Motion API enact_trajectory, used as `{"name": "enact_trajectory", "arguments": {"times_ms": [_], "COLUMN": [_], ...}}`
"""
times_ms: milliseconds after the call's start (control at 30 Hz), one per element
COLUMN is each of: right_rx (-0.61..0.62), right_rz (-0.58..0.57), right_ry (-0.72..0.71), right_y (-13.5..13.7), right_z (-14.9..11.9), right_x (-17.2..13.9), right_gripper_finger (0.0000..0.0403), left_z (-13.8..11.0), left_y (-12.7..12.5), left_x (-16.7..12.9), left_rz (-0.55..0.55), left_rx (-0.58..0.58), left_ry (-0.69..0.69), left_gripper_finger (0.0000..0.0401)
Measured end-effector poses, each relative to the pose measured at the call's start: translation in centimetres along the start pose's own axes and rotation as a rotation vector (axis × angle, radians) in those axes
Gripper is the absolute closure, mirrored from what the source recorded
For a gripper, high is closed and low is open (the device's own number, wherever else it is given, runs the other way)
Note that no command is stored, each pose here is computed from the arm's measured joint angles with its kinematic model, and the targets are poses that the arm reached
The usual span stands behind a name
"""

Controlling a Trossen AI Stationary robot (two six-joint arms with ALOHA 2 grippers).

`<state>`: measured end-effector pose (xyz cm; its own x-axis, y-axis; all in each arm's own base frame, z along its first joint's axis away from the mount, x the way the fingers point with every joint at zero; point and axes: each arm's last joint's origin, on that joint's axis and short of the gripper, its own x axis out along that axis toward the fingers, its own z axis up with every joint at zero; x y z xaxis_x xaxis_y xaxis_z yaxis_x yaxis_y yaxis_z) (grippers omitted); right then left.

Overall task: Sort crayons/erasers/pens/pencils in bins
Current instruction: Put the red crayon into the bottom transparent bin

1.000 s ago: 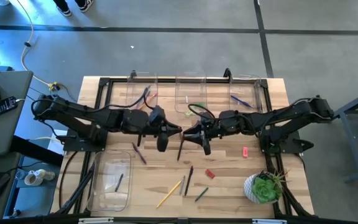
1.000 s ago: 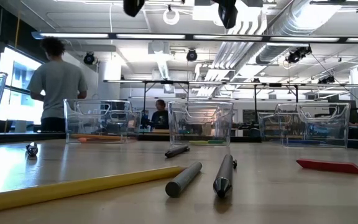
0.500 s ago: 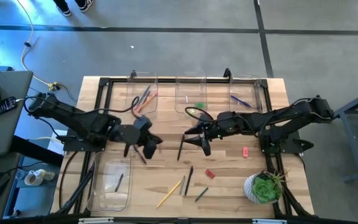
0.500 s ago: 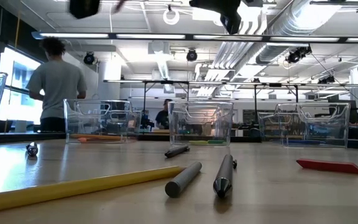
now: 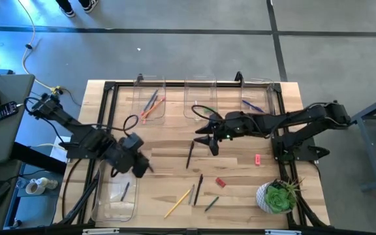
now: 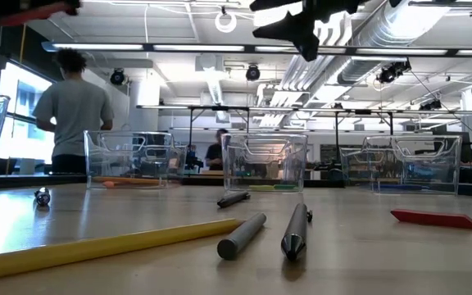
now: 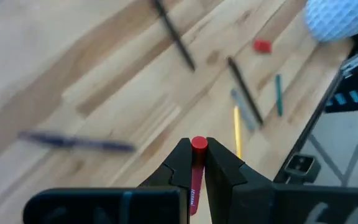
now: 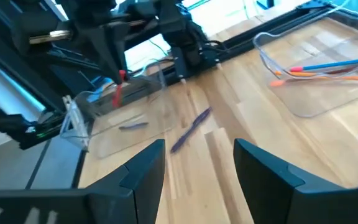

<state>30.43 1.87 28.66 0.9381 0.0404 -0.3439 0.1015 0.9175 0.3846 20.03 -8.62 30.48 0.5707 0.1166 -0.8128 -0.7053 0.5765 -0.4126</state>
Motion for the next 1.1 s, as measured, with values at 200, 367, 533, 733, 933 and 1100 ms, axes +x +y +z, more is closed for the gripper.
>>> {"name": "enact_trajectory", "arguments": {"times_ms": [200, 367, 533, 733, 933, 1100], "right_rx": [0.03, 0.077, 0.096, 0.097, 0.12, 0.179], "right_rz": [-0.05, -0.089, -0.113, -0.115, -0.117, -0.132], "right_ry": [0.031, 0.061, 0.073, 0.073, 0.072, 0.079], "right_y": [-1.2, -2.0, -2.5, -2.6, -2.6, -2.7], "right_z": [0.0, -0.1, -0.1, -0.1, -0.1, -0.2], "right_x": [0.0, -0.1, -0.1, -0.1, -0.1, -0.1], "right_gripper_finger": [0.0219, 0.0219, 0.0219, 0.0219, 0.0219, 0.0219], "left_z": [-2.6, -5.0, -7.6, -10.4, -12.4, -13.2], "left_y": [0.9, 1.6, 2.3, 3.0, 3.5, 4.1], "left_x": [-1.0, -1.6, -0.7, 1.1, 2.9, 4.0], "left_rz": [0.099, 0.207, 0.317, 0.398, 0.427, 0.48], "left_rx": [-0.065, -0.118, -0.159, -0.201, -0.24, -0.253], "left_ry": [0.112, 0.161, 0.229, 0.26, 0.3, 0.303], "left_gripper_finger": [0.0396, 0.0396, 0.0396, 0.0396, 0.0396, 0.039]}}
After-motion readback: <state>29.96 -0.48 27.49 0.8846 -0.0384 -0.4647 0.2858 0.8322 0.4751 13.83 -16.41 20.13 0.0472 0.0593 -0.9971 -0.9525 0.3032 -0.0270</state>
